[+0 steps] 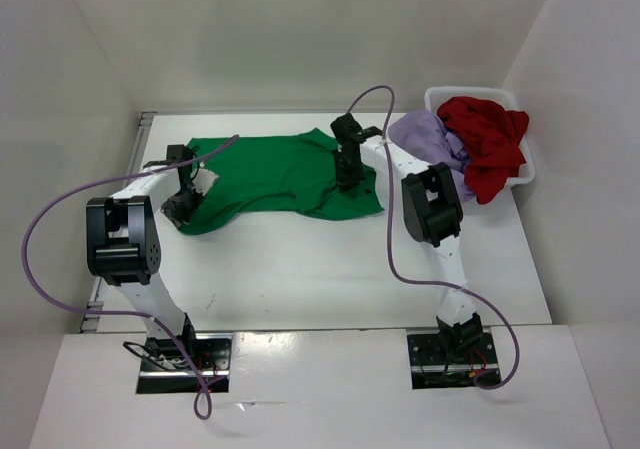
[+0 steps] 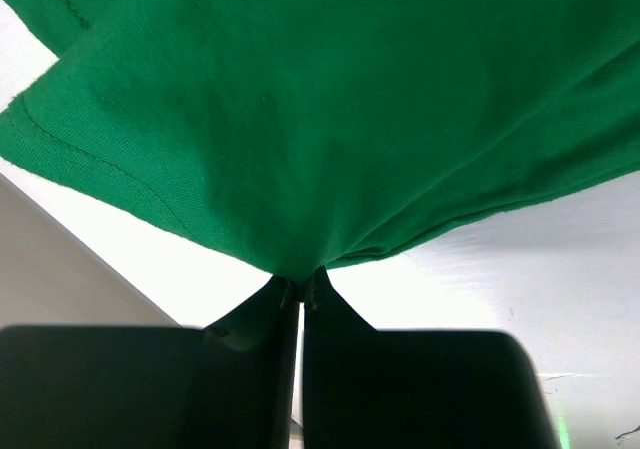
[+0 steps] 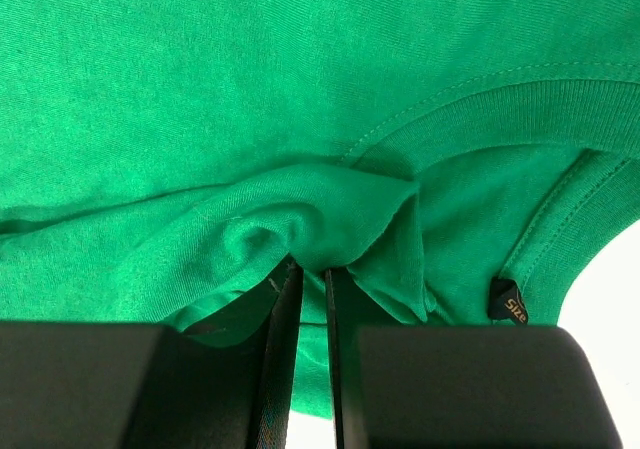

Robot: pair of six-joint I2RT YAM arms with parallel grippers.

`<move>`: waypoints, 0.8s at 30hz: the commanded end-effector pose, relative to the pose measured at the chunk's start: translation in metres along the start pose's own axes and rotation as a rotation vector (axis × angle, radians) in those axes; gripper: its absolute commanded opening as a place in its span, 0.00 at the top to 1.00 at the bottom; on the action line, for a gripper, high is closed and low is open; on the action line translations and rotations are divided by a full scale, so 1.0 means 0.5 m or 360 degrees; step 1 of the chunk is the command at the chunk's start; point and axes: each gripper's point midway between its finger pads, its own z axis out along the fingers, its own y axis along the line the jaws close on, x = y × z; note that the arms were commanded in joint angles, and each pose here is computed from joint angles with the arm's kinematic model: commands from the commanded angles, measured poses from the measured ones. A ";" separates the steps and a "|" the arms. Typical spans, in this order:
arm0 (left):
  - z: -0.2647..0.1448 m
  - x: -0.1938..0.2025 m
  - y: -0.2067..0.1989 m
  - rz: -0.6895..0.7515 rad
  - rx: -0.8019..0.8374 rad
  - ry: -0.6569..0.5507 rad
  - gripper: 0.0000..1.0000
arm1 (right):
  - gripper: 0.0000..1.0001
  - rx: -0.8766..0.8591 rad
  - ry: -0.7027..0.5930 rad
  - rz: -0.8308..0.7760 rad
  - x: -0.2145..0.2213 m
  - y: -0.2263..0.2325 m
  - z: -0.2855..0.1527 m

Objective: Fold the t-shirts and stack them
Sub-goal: Flatten out the tshirt

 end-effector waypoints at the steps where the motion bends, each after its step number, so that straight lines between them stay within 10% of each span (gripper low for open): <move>1: -0.005 0.005 -0.008 -0.0005 0.0020 -0.0006 1.00 | 0.81 -0.0007 -0.0103 -0.0006 -0.026 0.014 -0.054; 24: -0.002 0.011 -0.012 -0.0002 0.0027 0.0006 1.00 | 0.70 0.0044 -0.0097 -0.0038 -0.041 0.008 -0.037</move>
